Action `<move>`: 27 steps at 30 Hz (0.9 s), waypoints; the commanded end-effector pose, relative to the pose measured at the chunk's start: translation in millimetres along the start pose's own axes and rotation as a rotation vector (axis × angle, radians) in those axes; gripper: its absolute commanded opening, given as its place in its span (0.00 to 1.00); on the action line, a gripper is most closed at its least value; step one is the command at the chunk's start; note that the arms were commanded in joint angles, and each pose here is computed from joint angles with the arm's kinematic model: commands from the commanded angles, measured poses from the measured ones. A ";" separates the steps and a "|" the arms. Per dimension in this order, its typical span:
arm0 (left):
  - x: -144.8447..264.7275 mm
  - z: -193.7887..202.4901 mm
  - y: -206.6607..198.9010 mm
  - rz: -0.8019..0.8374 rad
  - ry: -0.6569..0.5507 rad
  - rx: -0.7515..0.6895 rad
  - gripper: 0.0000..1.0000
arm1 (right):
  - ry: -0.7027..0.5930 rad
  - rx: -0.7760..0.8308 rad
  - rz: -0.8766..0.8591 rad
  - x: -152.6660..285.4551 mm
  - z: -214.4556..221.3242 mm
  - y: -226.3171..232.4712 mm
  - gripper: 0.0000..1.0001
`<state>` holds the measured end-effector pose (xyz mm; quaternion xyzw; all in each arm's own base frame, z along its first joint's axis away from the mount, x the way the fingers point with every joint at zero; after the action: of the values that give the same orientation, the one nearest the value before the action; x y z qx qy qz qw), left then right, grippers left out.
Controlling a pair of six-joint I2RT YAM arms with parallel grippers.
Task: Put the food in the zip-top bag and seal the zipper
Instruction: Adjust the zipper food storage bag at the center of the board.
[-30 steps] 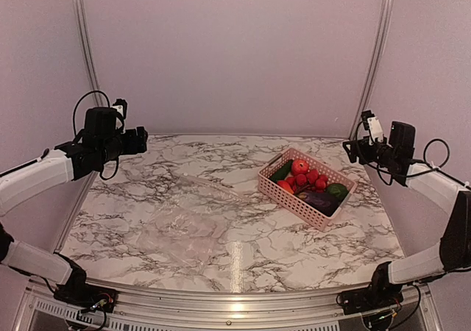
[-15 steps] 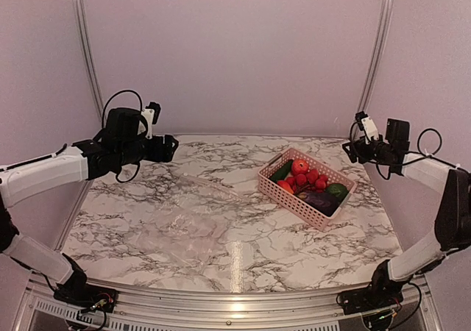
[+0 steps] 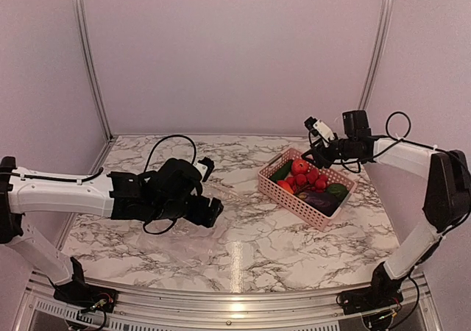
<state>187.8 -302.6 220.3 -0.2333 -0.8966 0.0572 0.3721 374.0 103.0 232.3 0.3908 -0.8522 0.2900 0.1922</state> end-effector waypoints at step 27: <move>53.8 141.7 114.1 -0.215 -0.198 1.149 0.81 | -0.046 0.164 -0.359 -36.7 -64.5 95.7 0.56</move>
<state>89.7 -170.0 131.2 0.0811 -0.7864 0.4802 0.3800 335.8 215.2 221.4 0.5511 -0.7486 0.3120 0.1961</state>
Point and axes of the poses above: each gripper's point midway between its finger pads, its own x axis back along the fingers, its own y axis along the line the jaws close on, z = x × y, the point moved 9 cm from there along x, back along the fingers, and after that the axes turned 15 degrees about x, right-handed, at the moved point
